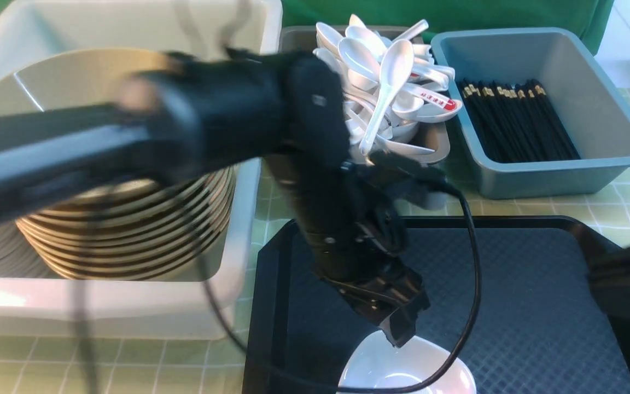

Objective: On green table put chopsticks spoon bowls plates into blue grey white boxes.
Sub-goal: 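Grasp the small white bowl on the black tray by its rim with the left gripper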

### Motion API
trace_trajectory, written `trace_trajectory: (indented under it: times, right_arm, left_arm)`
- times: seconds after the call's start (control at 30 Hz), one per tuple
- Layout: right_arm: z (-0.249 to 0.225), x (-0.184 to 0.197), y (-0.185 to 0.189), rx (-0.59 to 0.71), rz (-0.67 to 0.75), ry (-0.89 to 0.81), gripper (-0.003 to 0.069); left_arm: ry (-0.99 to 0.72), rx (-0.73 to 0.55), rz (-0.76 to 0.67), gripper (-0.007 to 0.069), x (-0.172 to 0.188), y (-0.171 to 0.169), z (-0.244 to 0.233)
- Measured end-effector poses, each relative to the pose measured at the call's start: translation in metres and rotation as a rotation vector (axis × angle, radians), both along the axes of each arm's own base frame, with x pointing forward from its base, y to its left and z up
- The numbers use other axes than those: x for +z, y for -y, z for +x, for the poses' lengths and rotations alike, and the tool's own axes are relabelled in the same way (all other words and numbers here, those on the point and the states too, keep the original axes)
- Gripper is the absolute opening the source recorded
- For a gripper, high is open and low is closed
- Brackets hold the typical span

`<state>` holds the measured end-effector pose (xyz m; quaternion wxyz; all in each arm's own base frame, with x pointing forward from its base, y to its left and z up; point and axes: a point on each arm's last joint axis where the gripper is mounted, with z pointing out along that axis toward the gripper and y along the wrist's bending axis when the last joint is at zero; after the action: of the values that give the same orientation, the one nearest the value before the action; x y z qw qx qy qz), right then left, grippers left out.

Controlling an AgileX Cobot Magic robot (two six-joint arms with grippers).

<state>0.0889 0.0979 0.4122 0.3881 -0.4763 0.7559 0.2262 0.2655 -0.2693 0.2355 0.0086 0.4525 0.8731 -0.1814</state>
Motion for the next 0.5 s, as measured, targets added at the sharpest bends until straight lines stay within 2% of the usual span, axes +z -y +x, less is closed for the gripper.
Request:
trace_trajectory:
  times: [0.2,0.4,0.47,0.5]
  right_arm:
    - [-0.001,-0.001,0.000,0.009,-0.014,-0.015,0.0078]
    - [-0.002,-0.002,0.001,0.012,-0.018,-0.020,0.0082]
    - [-0.002,-0.002,0.001,0.013,-0.019,-0.022,0.0085]
    - [-0.002,-0.002,0.001,0.013,-0.019,-0.022,0.0087]
  left_arm:
    - [-0.051,0.028,0.093,0.0392,-0.038,0.008,0.014]
    - [-0.095,0.057,0.117,0.0392,-0.056,0.011,0.017]
    - [-0.131,0.073,0.111,0.0354,-0.064,0.014,0.017]
    - [-0.148,0.077,0.112,0.0312,-0.069,0.015,0.016]
